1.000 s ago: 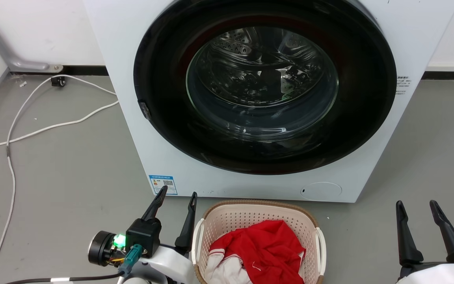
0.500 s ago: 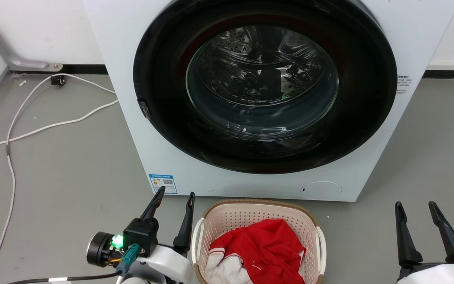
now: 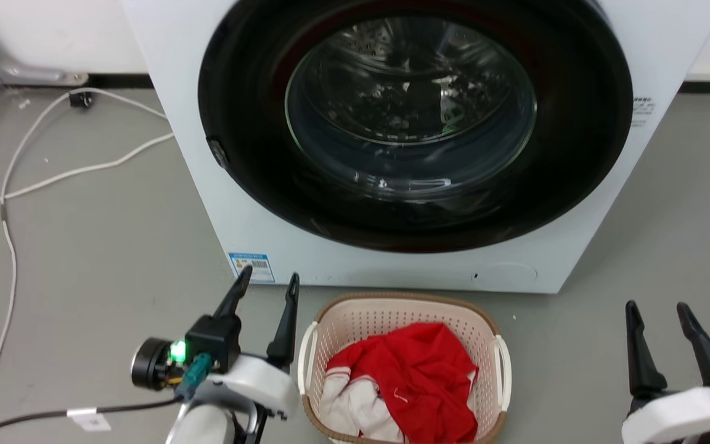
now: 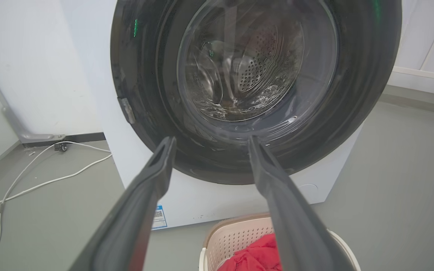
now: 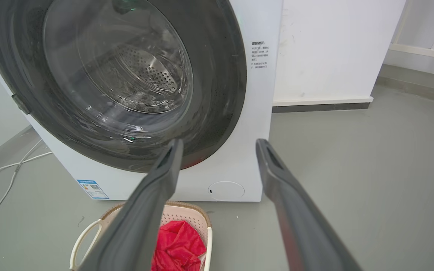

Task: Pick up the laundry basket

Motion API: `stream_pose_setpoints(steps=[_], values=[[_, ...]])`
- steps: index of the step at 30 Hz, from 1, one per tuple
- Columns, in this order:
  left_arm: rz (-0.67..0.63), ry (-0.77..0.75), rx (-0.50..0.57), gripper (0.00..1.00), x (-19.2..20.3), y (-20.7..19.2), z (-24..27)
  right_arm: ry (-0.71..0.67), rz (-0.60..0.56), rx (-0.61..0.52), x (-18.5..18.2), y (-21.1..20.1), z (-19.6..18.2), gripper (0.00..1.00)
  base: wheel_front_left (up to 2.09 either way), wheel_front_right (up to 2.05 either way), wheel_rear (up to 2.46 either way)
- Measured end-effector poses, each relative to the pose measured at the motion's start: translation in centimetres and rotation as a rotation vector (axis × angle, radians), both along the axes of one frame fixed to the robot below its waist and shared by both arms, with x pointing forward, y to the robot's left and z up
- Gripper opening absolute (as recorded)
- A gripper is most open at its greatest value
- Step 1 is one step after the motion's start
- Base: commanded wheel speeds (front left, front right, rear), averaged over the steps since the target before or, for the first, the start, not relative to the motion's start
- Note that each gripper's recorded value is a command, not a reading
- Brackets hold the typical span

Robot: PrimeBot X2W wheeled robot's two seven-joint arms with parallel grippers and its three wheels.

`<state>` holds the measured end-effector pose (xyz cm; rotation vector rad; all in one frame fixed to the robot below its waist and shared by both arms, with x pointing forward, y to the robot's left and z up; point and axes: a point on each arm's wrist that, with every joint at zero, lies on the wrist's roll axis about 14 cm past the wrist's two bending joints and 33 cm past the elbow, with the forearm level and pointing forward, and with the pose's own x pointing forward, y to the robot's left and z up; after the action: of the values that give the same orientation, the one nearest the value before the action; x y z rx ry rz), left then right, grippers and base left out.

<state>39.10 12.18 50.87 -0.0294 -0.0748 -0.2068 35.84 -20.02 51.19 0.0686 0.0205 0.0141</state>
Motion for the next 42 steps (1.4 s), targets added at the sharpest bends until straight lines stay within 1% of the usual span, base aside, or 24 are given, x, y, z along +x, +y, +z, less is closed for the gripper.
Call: stream_pose_setpoints(steps=[4,9,15,20,25,31,37,42], values=[[-0.008,0.02,-0.008,1.0,2.2,-0.2,-0.5,0.059,-0.014,0.007,1.7,-0.4,-1.5,1.0,0.0,0.0,0.0],[-0.021,0.088,-0.014,1.0,5.2,-0.7,-2.8,0.162,-0.017,0.02,4.0,-0.5,-4.6,1.0,0.0,0.0,0.0],[-0.056,0.258,-0.01,1.0,7.9,-1.6,-8.3,0.349,0.014,0.03,5.7,0.6,-10.0,1.0,0.0,0.0,0.0],[-0.095,0.429,0.029,1.0,9.4,-2.0,-13.6,0.522,0.04,0.037,6.4,1.5,-14.9,1.0,0.0,0.0,0.0],[-0.117,0.62,0.058,1.0,9.4,-2.0,-19.2,0.686,0.069,0.052,6.2,2.4,-19.5,1.0,0.0,0.0,0.0],[-0.132,0.809,0.095,1.0,8.9,-1.4,-24.6,0.817,0.095,0.059,6.1,3.0,-23.6,1.0,0.0,0.0,0.0],[-0.153,0.952,0.109,1.0,8.3,-1.7,-28.7,0.917,0.122,0.059,6.2,3.6,-27.0,1.0,0.0,0.0,0.0],[-0.154,1.06,0.122,1.0,7.7,-1.1,-31.6,0.988,0.139,0.061,5.9,3.9,-29.4,1.0,0.0,0.0,0.0]])
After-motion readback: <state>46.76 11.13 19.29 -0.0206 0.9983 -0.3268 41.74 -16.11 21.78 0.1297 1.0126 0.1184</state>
